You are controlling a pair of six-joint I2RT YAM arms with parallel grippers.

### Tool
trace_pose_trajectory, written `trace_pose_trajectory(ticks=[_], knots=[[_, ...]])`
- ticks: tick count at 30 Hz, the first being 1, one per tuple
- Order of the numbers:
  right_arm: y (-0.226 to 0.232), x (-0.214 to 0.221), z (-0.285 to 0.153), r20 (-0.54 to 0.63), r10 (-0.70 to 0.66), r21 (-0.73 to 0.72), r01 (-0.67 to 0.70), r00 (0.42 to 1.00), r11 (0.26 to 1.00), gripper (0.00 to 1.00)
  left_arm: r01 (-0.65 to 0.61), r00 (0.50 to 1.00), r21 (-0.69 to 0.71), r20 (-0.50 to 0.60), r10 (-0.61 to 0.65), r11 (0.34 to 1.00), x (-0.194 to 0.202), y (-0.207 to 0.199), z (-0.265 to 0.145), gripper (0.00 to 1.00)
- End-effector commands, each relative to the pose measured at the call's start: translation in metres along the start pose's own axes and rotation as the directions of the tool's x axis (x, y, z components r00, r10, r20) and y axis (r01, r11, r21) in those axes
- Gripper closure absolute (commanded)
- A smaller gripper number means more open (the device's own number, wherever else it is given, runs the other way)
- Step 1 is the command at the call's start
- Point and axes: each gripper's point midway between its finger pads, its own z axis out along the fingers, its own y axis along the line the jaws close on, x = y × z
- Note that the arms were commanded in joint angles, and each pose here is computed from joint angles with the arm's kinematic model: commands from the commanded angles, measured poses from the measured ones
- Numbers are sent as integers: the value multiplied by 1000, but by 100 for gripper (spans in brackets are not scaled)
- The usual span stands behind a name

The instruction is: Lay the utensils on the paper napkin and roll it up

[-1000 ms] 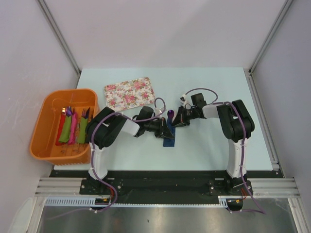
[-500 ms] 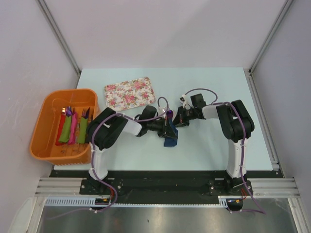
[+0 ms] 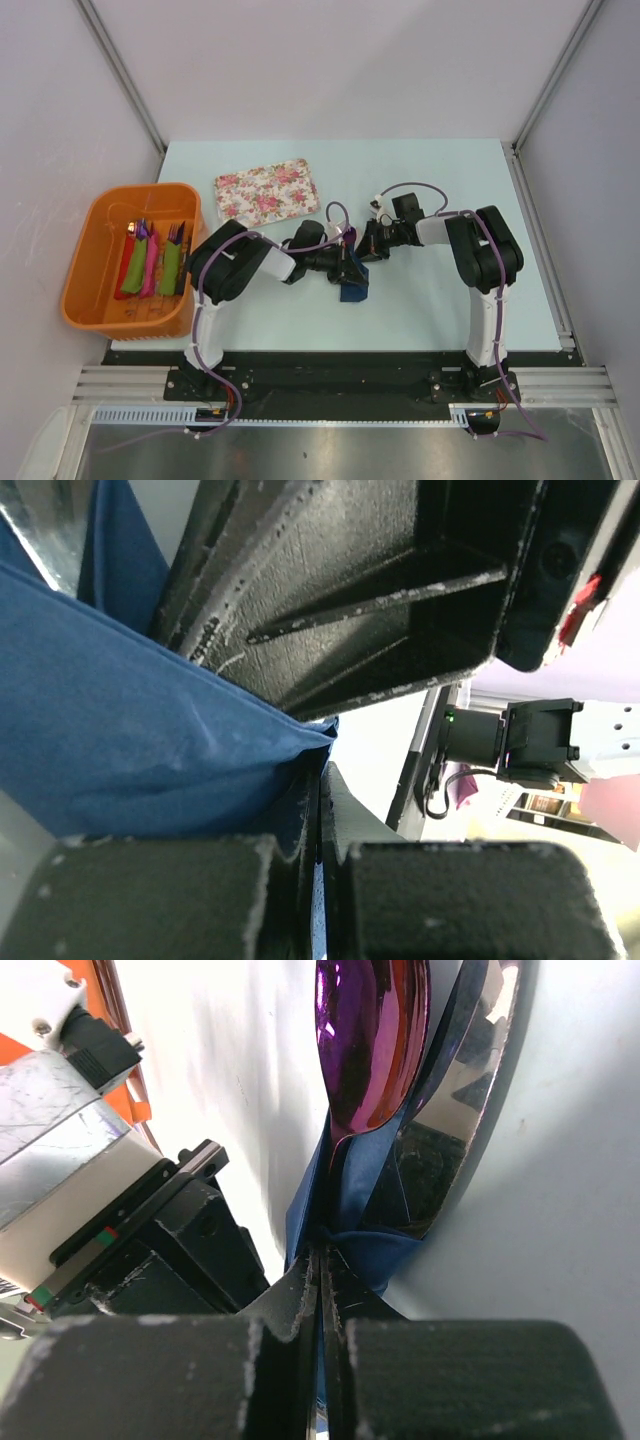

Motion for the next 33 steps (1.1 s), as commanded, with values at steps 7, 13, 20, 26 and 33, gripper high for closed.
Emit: trace_pose_trajectory(ticks=[7, 13, 20, 26, 33], knots=[[-40, 16, 8, -13, 50, 143, -47, 999, 989, 100, -39, 999, 40, 3, 39, 998, 1, -2, 13, 100], [-21, -7, -15, 1, -10, 163, 10, 1000, 987, 92, -38, 999, 7, -25, 39, 999, 12, 10, 10, 100], [0, -35, -49, 44, -49, 159, 42, 998, 986, 90, -35, 999, 2, -35, 35, 999, 17, 16, 12, 100], [20, -28, -54, 24, -19, 69, 17, 1000, 997, 80, -72, 996, 7, -43, 72, 997, 15, 15, 15, 100], [14, -16, -42, -9, -16, 75, 16, 1000, 997, 66, -118, 989, 55, -79, 122, 992, 22, 9, 17, 100]])
